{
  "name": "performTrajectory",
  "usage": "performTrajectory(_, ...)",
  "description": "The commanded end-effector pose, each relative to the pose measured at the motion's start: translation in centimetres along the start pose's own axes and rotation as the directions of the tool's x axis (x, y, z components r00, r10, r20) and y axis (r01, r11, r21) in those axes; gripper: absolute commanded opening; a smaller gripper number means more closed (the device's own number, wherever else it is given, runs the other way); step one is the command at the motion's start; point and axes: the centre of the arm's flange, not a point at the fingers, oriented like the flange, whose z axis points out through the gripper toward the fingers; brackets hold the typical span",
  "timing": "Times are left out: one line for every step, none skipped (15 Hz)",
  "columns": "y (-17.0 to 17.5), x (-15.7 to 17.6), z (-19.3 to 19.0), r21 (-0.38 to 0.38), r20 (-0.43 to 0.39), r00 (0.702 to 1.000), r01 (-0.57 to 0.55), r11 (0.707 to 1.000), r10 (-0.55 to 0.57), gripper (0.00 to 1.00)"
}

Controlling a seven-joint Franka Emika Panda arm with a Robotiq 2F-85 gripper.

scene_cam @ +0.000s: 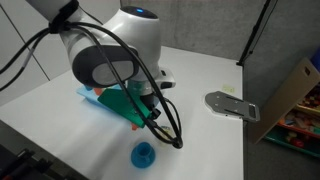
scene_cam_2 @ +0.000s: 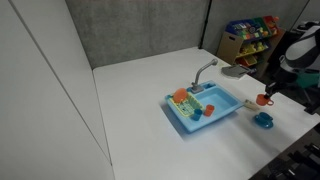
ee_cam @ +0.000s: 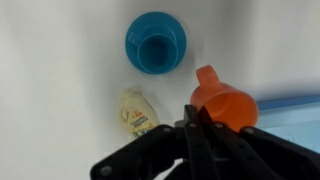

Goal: Put the orange mug on the right corner of the sink

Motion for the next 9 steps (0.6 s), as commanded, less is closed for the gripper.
performTrajectory(-2.2, -0.8, -2.3, 0.008, -0.037, 0.999, 0.036, 0.999, -0.035, 0.03)
performTrajectory(-2.8, -0.7, -2.7, 0.007, -0.043, 0.998, 0.044, 0.999, -0.043, 0.03)
performTrajectory(-3.4, -0.6, -2.9, 0.009, -0.048, 0.998, 0.051, 0.999, -0.051, 0.03)
performTrajectory(-4.1, -0.5, -3.2, 0.013, -0.051, 0.997, 0.062, 0.998, -0.061, 0.03)
performTrajectory(-4.8, -0.4, -3.4, 0.016, -0.057, 0.996, 0.068, 0.998, -0.067, 0.03)
performTrajectory(-5.6, -0.2, -3.6, 0.025, -0.062, 0.996, 0.072, 0.997, -0.070, 0.03)
performTrajectory(-6.3, -0.2, -3.9, 0.031, -0.064, 0.995, 0.076, 0.997, -0.074, 0.03)
performTrajectory(-6.9, 0.0, -4.0, 0.034, -0.072, 0.994, 0.079, 0.996, -0.077, 0.03)
performTrajectory(-7.5, 0.3, -4.2, 0.035, -0.080, 0.994, 0.077, 0.996, -0.074, 0.03)
